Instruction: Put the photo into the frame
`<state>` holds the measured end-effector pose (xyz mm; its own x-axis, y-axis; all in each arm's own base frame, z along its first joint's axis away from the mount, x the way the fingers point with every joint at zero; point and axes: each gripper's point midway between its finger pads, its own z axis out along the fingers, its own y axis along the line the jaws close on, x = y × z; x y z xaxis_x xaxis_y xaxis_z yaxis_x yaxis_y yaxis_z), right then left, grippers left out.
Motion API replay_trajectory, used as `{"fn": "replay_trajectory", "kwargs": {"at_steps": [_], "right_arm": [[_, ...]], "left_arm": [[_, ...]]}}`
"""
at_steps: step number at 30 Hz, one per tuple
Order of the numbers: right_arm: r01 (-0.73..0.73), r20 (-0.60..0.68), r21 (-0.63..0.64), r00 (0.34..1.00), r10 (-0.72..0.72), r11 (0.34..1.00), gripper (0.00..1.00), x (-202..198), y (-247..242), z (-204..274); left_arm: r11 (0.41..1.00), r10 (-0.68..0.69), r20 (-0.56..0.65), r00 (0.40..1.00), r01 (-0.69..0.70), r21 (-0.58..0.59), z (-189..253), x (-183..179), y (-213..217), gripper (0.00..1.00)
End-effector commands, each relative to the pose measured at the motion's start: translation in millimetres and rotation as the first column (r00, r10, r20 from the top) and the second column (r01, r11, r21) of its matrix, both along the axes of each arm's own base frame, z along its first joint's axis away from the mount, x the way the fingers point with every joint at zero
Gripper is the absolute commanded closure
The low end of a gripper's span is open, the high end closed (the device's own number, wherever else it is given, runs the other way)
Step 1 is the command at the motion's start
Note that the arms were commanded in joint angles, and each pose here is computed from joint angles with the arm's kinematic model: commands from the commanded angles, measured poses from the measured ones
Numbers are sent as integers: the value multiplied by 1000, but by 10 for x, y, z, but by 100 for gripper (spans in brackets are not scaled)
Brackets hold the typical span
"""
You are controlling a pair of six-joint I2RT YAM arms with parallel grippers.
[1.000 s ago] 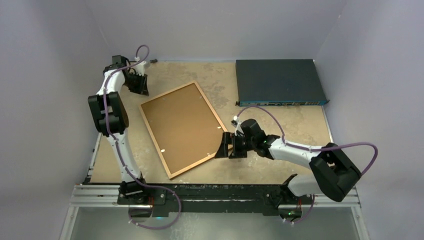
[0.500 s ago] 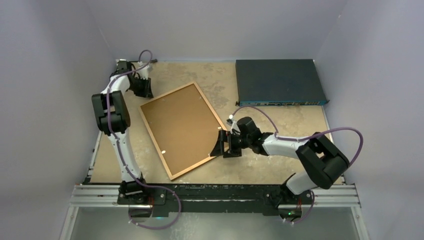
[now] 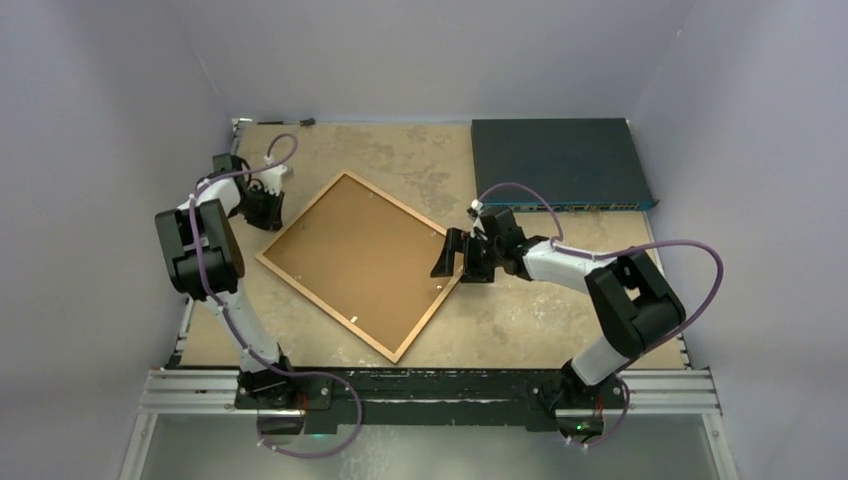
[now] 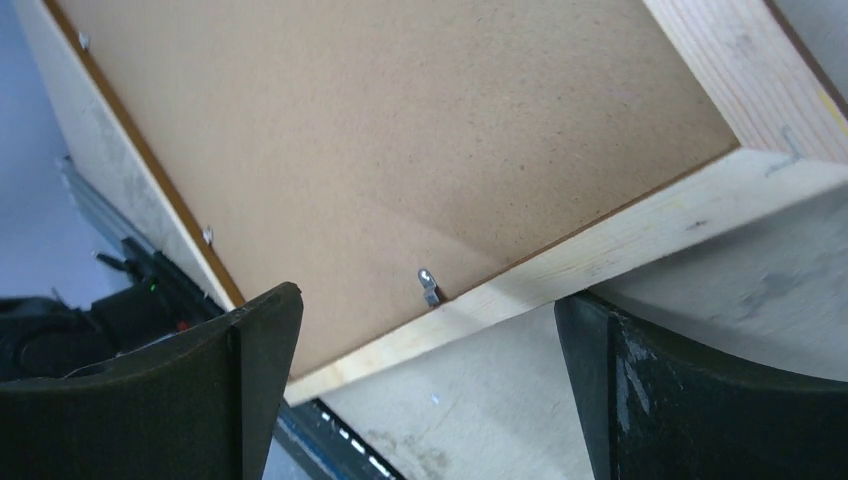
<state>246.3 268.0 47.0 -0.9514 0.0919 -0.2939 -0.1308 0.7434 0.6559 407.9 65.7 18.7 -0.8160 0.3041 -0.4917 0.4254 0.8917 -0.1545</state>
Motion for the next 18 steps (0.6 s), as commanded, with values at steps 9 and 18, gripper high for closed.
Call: {"fn": "replay_trajectory", "kwargs": {"at_steps": [9, 18], "right_arm": [[-48, 218, 8, 975, 46, 999, 2, 925, 455, 370], [96, 367, -109, 929, -50, 989, 2, 1215, 256, 748]], "left_arm": [[979, -180, -301, 936, 142, -144, -342, -1561, -435, 90], [976, -206, -313, 927, 170, -139, -342, -1788, -477, 88]]}}
